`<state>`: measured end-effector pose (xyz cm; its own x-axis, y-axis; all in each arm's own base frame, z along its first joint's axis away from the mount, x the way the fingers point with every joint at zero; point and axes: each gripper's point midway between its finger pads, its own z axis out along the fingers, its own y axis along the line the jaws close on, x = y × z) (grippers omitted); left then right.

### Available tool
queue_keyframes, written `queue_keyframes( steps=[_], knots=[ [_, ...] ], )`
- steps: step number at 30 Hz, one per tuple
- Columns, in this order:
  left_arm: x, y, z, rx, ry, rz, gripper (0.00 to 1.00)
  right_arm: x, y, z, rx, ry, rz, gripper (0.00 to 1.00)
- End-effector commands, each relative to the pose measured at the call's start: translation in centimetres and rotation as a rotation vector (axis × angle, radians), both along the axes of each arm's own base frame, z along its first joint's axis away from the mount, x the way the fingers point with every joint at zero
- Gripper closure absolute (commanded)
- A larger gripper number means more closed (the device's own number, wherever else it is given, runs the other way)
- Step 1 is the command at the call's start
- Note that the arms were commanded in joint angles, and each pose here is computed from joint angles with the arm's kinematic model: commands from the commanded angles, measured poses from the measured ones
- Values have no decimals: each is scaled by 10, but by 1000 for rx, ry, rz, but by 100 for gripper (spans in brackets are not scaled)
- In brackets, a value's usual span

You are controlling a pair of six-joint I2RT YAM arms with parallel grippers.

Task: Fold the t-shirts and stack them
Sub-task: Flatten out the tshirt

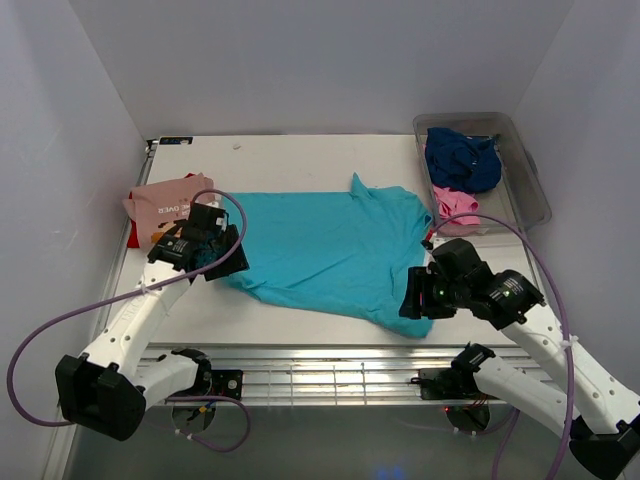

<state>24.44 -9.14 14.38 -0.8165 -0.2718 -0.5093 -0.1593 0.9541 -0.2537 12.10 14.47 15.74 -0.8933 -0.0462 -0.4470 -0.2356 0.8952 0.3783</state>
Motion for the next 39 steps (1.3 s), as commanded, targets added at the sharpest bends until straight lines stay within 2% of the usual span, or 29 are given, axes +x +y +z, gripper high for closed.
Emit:
queue_keyframes(
  steps=[1, 3, 6, 7, 8, 9, 11, 13, 14, 16, 19, 25, 39],
  knots=[
    [-9, 8, 24, 10, -6, 37, 34, -24, -12, 5, -25, 79, -27, 42],
    [-9, 10, 38, 14, -35, 40, 32, -20, -12, 15, -20, 54, -28, 39],
    [0, 13, 61, 8, -110, 70, 40, -9, -9, 12, -38, 33, -37, 39],
    [2, 14, 64, 9, -128, 78, 46, -5, -7, 6, -48, 42, -35, 38],
    [7, 15, 62, 14, -148, 86, 63, 5, 0, 5, -31, 12, -33, 39],
    [9, 15, 58, 18, -144, 86, 72, 7, 0, -9, -47, 24, -38, 40],
    [14, 9, 42, 3, -131, 67, 82, 25, 14, -18, -18, -19, -38, 40],
    [16, 2, 26, -7, -99, 38, 80, 35, 14, -39, -50, -22, -57, 41],
    [20, -5, 22, -33, -104, 18, 70, 40, 17, -42, -49, -32, -59, 41],
    [21, -8, 9, -38, -85, 8, 58, 54, 21, -52, -66, -57, -67, 42],
    [29, -10, 2, -32, -88, -2, 48, 69, 23, -58, -100, -87, -62, 44],
    [44, -15, 5, -27, -100, -23, 46, 85, 24, -68, -163, -116, -34, 46],
    [44, -17, 12, -35, -119, -38, 46, 60, 19, -122, -178, -8, 4, 53]
  ],
)
